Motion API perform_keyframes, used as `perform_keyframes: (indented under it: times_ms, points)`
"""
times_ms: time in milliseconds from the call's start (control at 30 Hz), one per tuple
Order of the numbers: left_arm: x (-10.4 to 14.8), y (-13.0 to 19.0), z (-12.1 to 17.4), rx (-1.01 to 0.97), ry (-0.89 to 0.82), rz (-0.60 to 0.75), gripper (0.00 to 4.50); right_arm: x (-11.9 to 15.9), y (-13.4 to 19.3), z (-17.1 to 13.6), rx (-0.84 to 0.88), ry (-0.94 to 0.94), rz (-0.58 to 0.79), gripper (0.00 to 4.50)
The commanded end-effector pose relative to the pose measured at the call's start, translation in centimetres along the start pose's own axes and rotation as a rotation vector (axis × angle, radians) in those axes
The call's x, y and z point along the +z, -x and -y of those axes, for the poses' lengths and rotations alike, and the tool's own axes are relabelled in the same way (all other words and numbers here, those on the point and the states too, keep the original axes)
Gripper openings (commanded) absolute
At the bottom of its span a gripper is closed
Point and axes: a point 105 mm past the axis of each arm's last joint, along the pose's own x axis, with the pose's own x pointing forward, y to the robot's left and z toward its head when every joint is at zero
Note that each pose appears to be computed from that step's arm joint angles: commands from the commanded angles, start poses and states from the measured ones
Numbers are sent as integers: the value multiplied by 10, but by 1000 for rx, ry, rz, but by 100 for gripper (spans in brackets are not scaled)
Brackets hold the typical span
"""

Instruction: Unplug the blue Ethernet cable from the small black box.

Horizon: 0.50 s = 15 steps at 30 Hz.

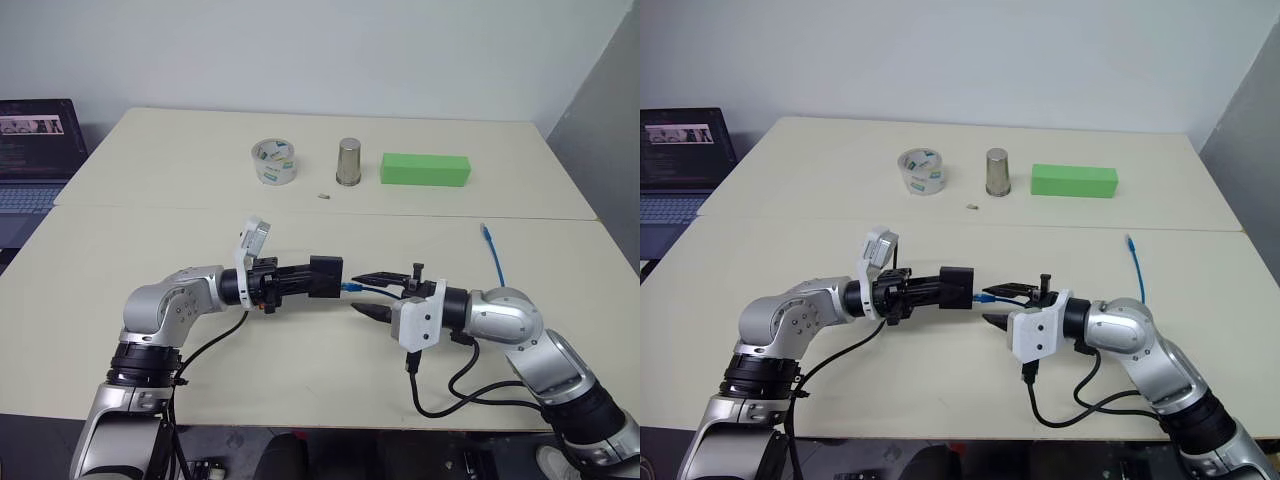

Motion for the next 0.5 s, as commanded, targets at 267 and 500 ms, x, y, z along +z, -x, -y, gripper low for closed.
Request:
perform_keyframes:
  times_ms: [267, 500]
  points:
    - [23, -12, 25, -160, -128, -28, 79, 11, 17, 1, 23, -711, 53, 261]
    - [23, -13, 31, -189, -152, -43, 79, 5, 17, 9, 4, -887, 80, 261]
